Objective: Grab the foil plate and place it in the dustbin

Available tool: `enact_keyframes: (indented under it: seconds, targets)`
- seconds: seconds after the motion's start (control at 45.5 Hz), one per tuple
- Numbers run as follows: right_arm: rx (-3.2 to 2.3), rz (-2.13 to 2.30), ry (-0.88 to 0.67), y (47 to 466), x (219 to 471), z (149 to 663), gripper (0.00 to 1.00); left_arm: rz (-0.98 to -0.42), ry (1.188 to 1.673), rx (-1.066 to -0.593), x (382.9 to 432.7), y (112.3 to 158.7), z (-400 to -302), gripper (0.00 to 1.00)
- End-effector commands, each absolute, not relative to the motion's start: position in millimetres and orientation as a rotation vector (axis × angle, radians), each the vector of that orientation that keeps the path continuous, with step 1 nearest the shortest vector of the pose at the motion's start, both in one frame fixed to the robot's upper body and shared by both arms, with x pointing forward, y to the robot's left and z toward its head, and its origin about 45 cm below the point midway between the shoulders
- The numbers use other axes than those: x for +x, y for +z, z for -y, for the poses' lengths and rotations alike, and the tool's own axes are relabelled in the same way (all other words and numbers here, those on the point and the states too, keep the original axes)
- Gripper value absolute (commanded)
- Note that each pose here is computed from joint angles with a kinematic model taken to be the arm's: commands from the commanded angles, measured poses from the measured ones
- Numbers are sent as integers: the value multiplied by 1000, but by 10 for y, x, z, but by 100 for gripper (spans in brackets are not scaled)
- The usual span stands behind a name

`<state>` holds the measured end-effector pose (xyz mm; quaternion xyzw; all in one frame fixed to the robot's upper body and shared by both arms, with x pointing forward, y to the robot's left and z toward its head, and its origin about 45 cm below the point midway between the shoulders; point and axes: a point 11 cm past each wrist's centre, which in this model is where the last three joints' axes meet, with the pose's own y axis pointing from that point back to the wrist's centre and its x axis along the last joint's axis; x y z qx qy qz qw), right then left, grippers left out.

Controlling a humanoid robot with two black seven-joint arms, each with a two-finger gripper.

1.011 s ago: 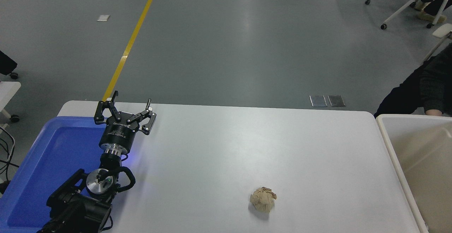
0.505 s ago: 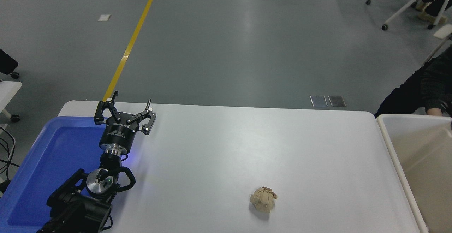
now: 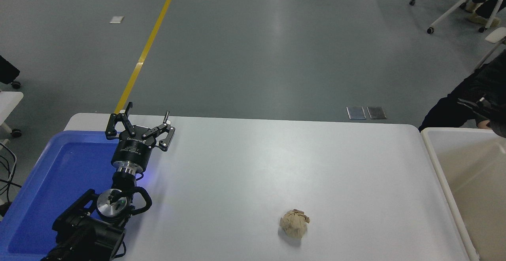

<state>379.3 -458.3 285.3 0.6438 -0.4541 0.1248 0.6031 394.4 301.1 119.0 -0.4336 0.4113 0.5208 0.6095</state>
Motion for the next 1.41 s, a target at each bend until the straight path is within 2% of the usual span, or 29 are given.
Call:
enact_keyframes:
  seconds: [0.0,0.11,0.308,0.637,0.813,1.033,1.385]
  targets:
    - [1414,814,419,3276,3728,4230,100,-950,1203,-1002,3944,1191,-3013,99]
    - [1419,671,514,3471,3781,3728,100,-950,1203,-1004,3944,1191,-3014,99]
    - [1421,495,599,3595,3805,3132,100,-951,1205,-1003,3939,1185,-3016,99]
    - [1521,213,542,3429,3533,2343,100,-951,1205,-1003,3939,1185,-3016,99]
    - [1517,102,486,3322,3426,2181,100,-950,1203,-1004,3944,1191,-3014,99]
    - [1634,-39,244,3328,3171,1955,100,-950,1203,-1004,3944,1191,-3014,99]
    - [1684,97,161,3486,3208,1973,100,-951,1205,-1003,3939,1185,-3016,99]
